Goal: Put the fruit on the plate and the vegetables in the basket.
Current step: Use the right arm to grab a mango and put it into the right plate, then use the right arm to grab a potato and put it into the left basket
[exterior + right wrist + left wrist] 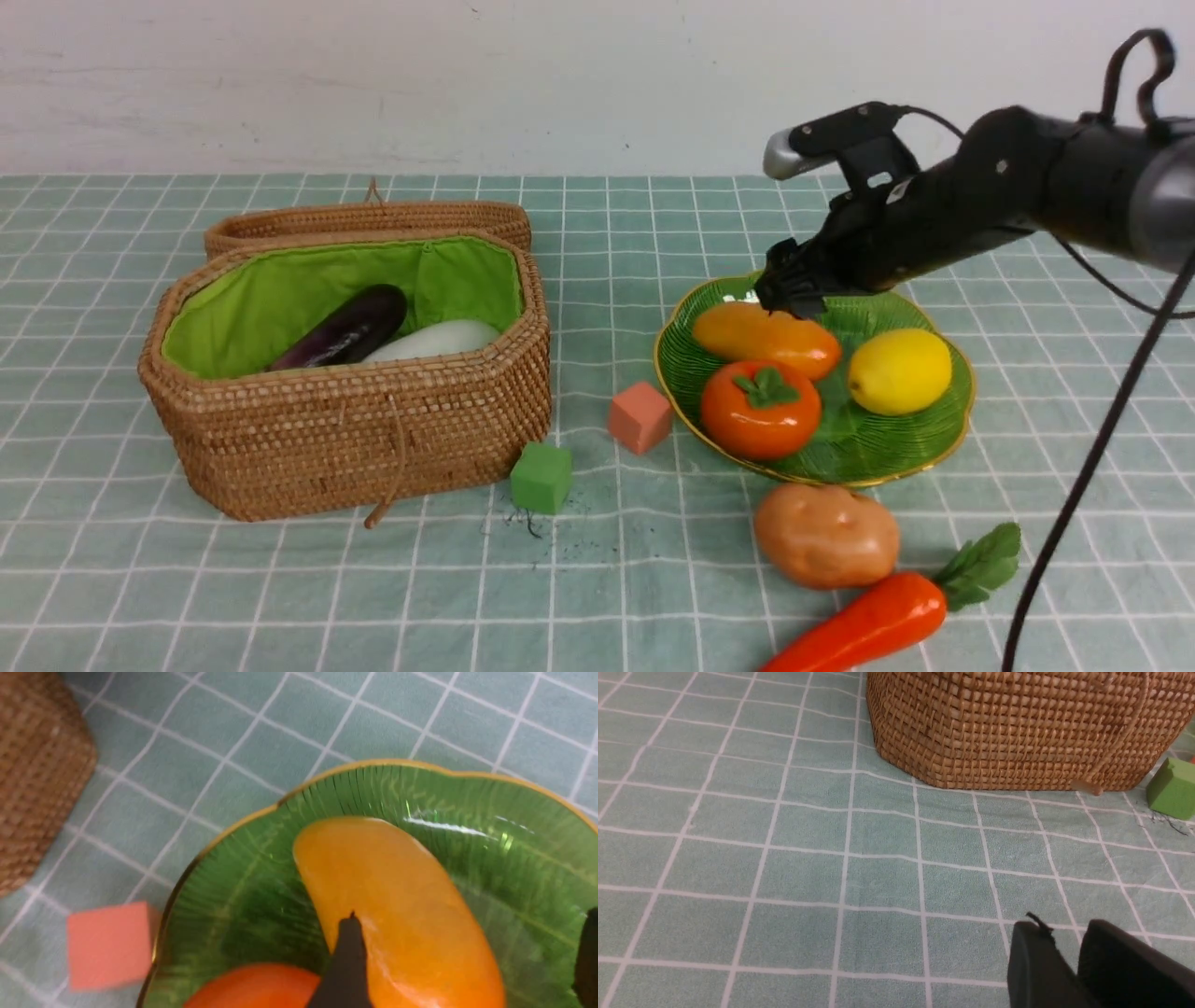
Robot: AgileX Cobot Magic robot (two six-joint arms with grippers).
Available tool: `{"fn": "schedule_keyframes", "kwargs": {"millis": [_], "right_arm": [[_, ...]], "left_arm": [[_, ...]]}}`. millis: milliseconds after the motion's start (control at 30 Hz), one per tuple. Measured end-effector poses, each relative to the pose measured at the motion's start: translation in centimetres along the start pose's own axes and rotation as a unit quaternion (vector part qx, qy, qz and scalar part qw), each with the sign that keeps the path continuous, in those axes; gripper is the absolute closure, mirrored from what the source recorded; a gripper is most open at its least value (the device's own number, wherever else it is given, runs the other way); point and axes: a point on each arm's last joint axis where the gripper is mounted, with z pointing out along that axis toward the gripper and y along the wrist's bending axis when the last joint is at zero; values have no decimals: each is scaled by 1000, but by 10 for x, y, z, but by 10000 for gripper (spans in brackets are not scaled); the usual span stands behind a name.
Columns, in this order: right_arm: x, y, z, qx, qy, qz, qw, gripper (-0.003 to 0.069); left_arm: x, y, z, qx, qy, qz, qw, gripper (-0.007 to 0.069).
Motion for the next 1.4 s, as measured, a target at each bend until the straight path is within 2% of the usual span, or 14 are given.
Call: {"fn": "schedule_keyframes", "kwargs": {"millis": [100, 133, 267, 433, 533, 567, 667, 767, 900, 933, 1000, 1067, 1267, 1400], "right_arm": [[-13, 2, -33, 8, -17, -24, 1000, 160], [-24, 4, -64, 16, -33, -48, 998, 207], [-28, 11, -114, 13, -19, -108, 994, 309], [-1, 28, -128, -84, 102, -167, 977, 402], [29, 42, -115, -148, 171, -205, 952, 417], [31, 43, -114, -151, 173, -208, 951, 417], [58, 65, -96, -177, 204, -239, 933, 393], [70, 89, -81, -170, 190, -281, 925, 337], [78, 112, -69, -140, 159, -347, 914, 196], [78, 112, -69, -136, 158, -352, 913, 187], [77, 114, -63, -102, 140, -363, 916, 62], [76, 111, -59, -81, 138, -362, 918, 2], [86, 107, -41, -65, 173, -363, 913, -10], [99, 108, -20, -74, 205, -361, 906, 43]], "left_arm": [[0, 0, 0, 0, 0, 0, 1000, 477], [0, 0, 0, 0, 0, 0, 1000, 473], [0, 0, 0, 0, 0, 0, 1000, 470], [0, 0, 0, 0, 0, 0, 1000, 463], [0, 0, 0, 0, 0, 0, 1000, 461], [0, 0, 0, 0, 0, 0, 1000, 461], [0, 0, 0, 0, 0, 0, 1000, 461], [0, 0, 0, 0, 0, 0, 1000, 461], [0, 0, 0, 0, 0, 0, 1000, 461], [0, 0, 0, 0, 0, 0, 1000, 461], [0, 0, 0, 0, 0, 0, 1000, 461], [0, 0, 0, 0, 0, 0, 1000, 461], [0, 0, 0, 0, 0, 0, 1000, 461], [0, 0, 0, 0, 0, 0, 1000, 461]]}}
